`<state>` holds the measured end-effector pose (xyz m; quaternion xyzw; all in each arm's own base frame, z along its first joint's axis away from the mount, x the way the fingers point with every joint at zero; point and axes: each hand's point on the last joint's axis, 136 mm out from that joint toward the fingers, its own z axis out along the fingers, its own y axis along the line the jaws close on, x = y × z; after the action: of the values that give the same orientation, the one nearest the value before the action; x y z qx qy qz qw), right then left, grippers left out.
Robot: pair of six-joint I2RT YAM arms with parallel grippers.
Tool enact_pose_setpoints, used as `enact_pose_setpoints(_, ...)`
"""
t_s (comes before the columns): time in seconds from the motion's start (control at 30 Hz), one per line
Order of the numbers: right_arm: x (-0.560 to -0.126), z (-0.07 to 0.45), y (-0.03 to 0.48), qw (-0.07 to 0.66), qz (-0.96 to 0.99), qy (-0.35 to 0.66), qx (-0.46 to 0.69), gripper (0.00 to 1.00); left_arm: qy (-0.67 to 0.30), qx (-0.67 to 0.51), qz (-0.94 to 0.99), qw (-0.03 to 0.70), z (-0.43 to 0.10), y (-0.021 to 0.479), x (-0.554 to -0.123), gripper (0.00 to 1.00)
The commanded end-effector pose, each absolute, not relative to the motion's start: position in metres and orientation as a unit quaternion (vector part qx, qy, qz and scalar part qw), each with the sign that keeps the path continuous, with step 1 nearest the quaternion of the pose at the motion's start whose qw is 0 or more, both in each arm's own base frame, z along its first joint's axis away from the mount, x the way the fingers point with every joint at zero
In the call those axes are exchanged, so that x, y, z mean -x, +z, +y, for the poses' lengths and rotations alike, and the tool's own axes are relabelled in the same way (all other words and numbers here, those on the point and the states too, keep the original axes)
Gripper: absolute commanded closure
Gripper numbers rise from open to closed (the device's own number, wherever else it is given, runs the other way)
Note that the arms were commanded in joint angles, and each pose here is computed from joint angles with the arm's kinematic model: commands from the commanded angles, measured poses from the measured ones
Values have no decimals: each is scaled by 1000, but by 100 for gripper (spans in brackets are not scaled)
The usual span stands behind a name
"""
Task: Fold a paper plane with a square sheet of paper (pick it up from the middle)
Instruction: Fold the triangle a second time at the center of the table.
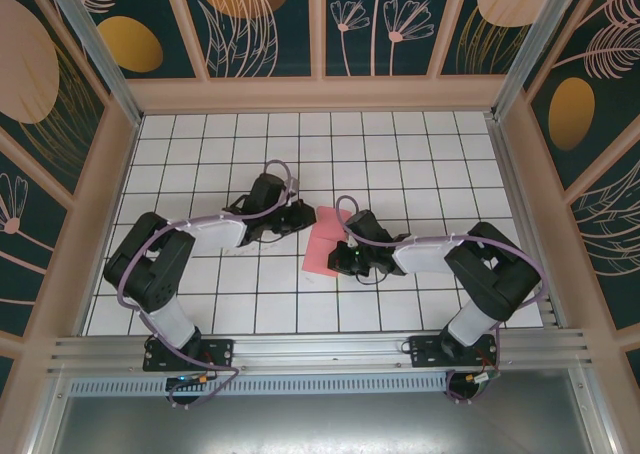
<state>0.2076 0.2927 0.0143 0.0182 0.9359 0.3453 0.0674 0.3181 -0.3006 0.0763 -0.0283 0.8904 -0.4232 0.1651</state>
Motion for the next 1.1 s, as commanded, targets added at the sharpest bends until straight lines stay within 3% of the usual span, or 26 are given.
enact_pose_setpoints(0.0, -179, 260, -30, 13, 967, 254, -30, 100, -445, 7, 884, 140, -321, 71, -303, 88)
enact_pose_setpoints(0.2, -179, 260, -31, 12, 967, 253, -31, 100, -439, 9, 891, 116, -330, 45, -297, 90)
enact_pose_setpoints(0.57, -187, 268, -16, 27, 963, 268, -31, 100, -342, 50, 933, 96, -297, -13, -288, 93)
enact_pose_setpoints(0.9, -222, 306, 42, 84, 940, 331, 0, 100, -332, 50, 937, 96, -293, -16, -286, 94)
enact_pose_setpoints(1.07, -230, 311, 37, 83, 941, 329, -2, 100, -334, 50, 936, 96, -293, -15, -286, 94)
